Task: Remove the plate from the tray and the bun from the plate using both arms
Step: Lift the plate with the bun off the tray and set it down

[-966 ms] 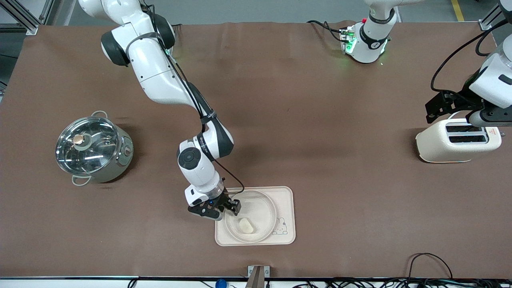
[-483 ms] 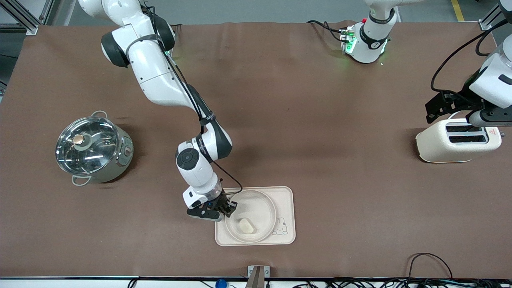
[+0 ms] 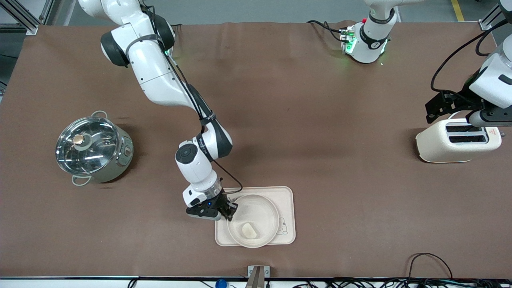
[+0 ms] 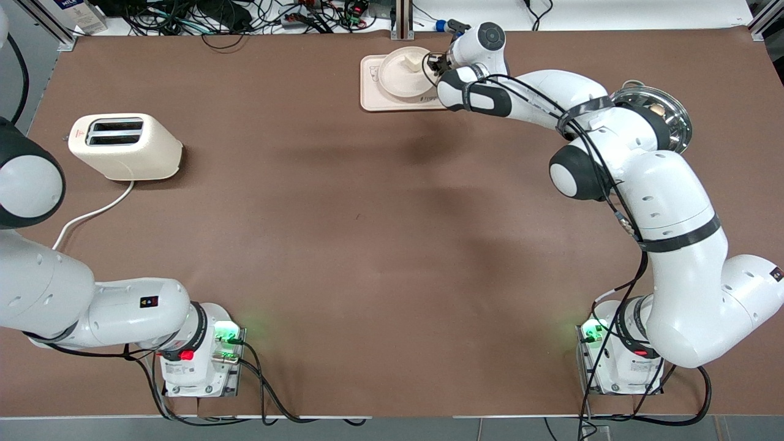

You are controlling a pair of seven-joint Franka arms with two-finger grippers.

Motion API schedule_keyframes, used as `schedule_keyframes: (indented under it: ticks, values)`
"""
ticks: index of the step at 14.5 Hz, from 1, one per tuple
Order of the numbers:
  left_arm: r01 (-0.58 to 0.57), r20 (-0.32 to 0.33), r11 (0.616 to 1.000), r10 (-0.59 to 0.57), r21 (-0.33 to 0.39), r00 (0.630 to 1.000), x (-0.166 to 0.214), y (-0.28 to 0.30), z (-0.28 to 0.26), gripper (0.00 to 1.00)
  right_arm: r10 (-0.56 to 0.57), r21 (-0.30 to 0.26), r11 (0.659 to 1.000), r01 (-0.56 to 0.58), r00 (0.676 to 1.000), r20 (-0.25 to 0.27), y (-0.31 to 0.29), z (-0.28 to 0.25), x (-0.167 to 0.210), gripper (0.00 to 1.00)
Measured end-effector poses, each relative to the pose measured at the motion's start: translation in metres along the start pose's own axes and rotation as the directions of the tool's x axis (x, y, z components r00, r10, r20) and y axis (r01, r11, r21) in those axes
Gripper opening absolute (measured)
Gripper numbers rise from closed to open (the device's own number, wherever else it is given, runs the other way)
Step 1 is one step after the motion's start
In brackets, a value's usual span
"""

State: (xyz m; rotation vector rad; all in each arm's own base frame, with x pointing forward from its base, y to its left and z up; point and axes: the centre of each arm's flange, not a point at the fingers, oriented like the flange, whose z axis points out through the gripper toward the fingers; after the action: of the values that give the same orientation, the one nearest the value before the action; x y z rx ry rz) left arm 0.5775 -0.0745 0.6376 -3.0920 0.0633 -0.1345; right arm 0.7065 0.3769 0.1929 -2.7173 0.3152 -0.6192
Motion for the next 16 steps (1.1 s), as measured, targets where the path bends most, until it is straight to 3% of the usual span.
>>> schedule_keyframes:
  ticks: [6,11,16]
  values:
    - [0.0,0.0,1.0,0.0,0.0,1.0,0.0,0.0,0.0,1.0,0.008,0.047,0.999,-0.01,0.999,0.035,-0.002,-0.043,-0.063,0.06]
    - [0.0,0.0,1.0,0.0,0.0,1.0,0.0,0.0,0.0,1.0,-0.018,0.077,0.997,0.016,1.0,0.025,0.015,-0.05,-0.133,0.06]
    - [-0.002,0.0,1.0,0.002,0.0,1.0,0.0,0.001,0.0,1.0,-0.049,0.079,0.996,0.048,0.999,0.016,0.038,-0.066,-0.178,0.06]
